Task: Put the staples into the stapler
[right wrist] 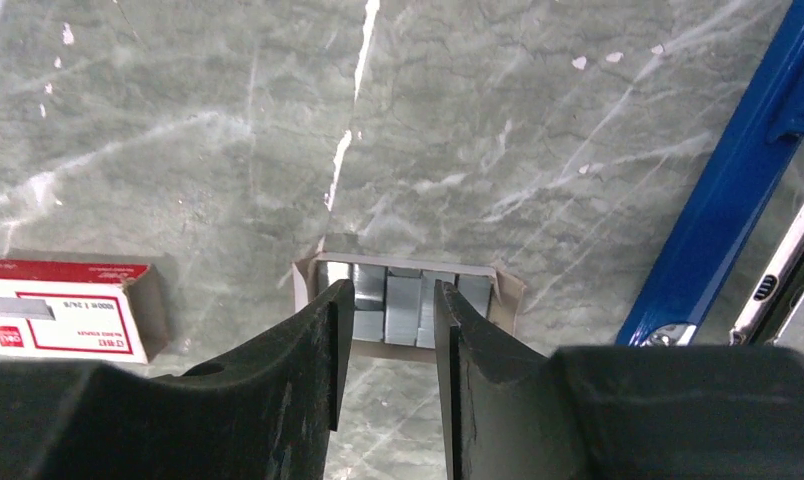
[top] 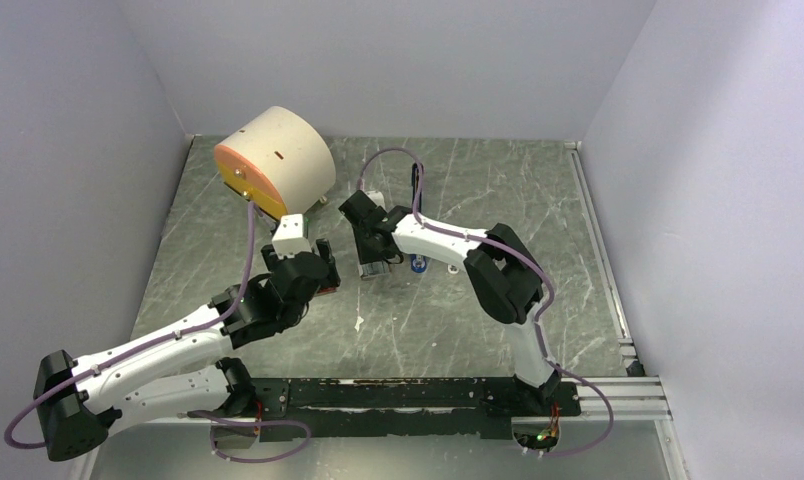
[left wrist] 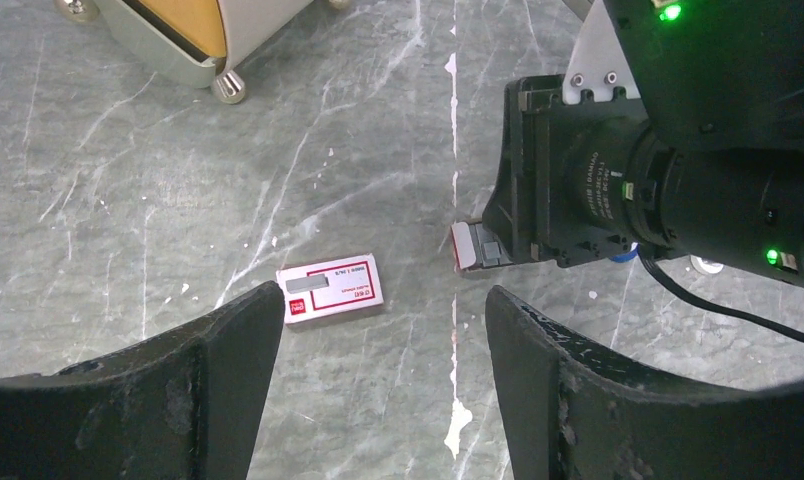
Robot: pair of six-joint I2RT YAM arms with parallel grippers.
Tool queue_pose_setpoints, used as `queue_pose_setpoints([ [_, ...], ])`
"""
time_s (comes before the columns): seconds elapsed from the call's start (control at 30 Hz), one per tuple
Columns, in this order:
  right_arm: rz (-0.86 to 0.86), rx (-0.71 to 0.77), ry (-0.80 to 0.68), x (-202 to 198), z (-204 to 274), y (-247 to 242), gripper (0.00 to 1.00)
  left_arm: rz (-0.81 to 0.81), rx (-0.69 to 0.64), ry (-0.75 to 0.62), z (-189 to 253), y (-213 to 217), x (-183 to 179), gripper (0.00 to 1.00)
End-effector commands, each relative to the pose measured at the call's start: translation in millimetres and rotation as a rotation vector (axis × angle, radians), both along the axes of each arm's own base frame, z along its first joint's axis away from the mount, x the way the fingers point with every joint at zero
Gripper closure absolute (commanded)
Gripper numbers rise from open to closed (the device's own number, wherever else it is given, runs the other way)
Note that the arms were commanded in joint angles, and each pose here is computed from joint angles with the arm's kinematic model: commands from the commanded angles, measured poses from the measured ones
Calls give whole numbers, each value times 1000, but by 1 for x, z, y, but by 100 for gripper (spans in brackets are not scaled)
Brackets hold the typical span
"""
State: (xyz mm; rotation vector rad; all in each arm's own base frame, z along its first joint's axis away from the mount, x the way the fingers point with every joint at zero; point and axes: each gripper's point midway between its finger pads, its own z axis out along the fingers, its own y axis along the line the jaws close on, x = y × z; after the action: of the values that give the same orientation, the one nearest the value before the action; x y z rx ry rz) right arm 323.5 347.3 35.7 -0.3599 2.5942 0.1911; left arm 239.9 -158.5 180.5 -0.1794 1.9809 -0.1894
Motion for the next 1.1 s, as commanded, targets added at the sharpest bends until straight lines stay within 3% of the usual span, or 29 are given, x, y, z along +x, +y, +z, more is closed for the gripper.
queue_pose_setpoints([
  [0.0,-10,-10,-3,5,-5,6,62,45,-17,-36,5,6,5,22],
  [0.5,-17,-35,22,-1,-10,-1,65,52,-13,-18,-3,6,4,22],
  [0.8,-49,-42,1,0,-7,-5,77,54,-21,-12,-6,7,2,22],
  [1.07,-53,13,-81,13,25,3,80,57,-23,-11,-5,9,2,22],
])
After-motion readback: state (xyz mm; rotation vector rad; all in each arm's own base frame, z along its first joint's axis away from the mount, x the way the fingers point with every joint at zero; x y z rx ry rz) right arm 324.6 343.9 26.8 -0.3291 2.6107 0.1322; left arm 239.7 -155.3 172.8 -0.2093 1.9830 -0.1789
